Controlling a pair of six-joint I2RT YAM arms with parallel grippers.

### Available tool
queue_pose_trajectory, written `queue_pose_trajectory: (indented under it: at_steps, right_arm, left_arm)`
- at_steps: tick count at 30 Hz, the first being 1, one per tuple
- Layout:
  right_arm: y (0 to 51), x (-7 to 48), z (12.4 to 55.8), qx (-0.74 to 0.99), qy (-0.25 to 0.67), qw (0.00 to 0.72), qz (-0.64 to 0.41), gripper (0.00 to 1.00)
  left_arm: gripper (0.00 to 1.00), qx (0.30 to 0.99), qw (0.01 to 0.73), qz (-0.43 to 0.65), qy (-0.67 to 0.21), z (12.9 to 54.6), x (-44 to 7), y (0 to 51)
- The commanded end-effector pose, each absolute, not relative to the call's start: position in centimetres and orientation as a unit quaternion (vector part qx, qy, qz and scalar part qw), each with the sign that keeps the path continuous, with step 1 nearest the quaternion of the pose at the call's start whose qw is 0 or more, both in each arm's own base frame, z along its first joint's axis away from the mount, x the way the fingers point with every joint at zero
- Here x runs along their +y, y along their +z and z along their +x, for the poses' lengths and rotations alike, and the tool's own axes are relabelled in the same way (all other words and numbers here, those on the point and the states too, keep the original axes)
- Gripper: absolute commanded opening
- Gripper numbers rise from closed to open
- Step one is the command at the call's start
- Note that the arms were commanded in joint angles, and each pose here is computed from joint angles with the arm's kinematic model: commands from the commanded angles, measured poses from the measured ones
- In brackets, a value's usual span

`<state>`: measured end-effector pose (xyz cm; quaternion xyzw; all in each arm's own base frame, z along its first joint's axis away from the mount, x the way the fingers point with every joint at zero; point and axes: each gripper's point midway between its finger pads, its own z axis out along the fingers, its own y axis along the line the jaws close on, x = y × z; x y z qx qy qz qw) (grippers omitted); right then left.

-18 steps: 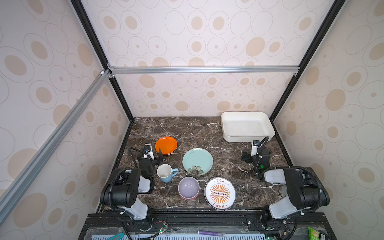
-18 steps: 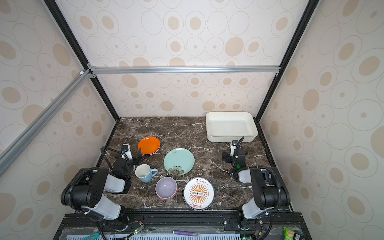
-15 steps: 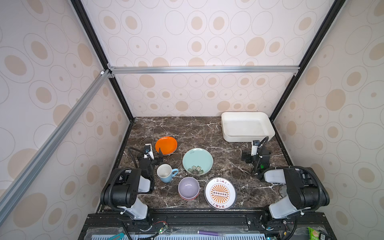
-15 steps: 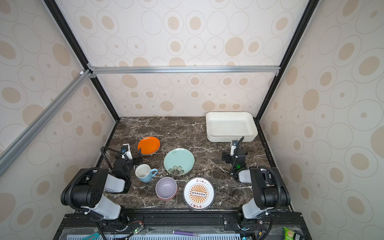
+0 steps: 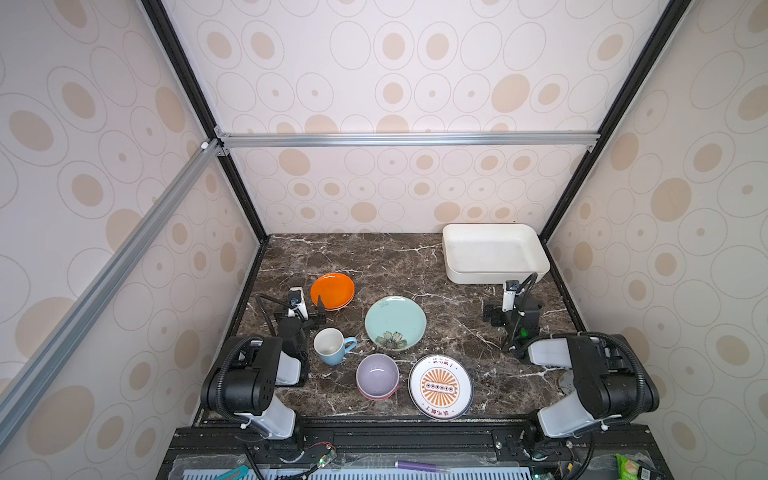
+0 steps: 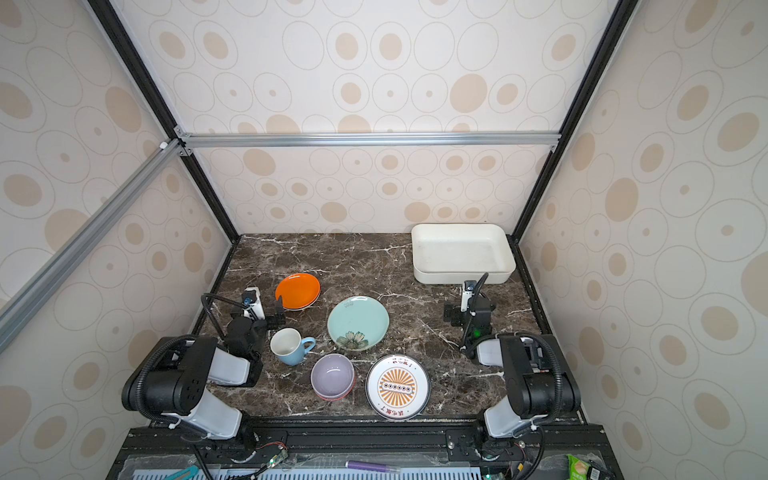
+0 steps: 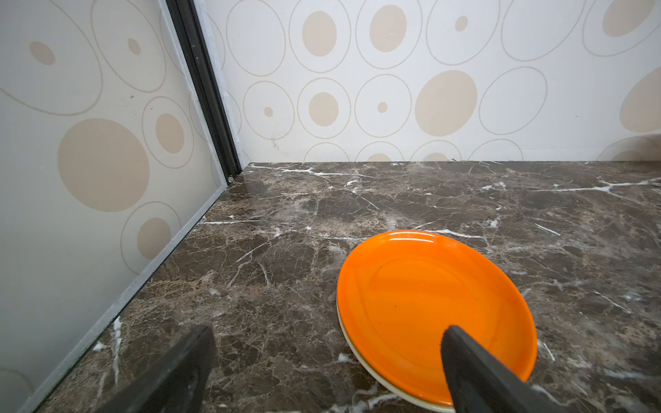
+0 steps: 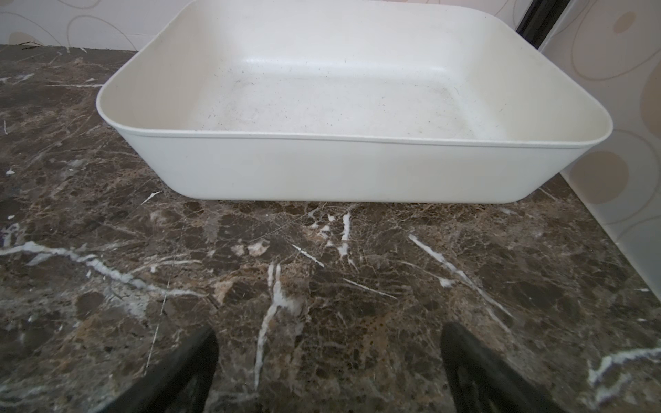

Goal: Place the mixed dishes into the plastic bin

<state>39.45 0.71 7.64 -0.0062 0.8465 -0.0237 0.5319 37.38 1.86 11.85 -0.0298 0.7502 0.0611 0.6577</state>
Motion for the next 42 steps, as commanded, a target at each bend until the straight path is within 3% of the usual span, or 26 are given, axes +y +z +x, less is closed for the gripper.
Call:
queue_pose_trajectory:
  at_steps: [1, 36, 39, 42]
  right_arm:
    - [8.4, 0.7, 39.8, 0.839, -0.024, 0.544, -0.008, 1.00]
    - [9.7, -0.3, 40.0, 0.828, -0.053, 0.559, 0.016, 1.00]
    - [10.5, -2.0, 40.3, 0.866, -0.088, 0.488, 0.067, 1.00]
    - [10.7, -0.7, 40.9, 0.895, -0.058, 0.440, 0.049, 0.94]
  left_arm:
    - [0.99, 0.738, 0.671, -0.023, 0.069, 37.8, 1.8, 12.9]
    - [0.99, 0.738, 0.671, -0.023, 0.065, 37.8, 1.8, 13.0]
    - [0.99, 0.734, 0.675, -0.023, 0.068, 37.9, 1.8, 13.5]
    - [0.99, 0.746, 0.658, -0.054, 0.088, 38.6, 3.0, 14.8]
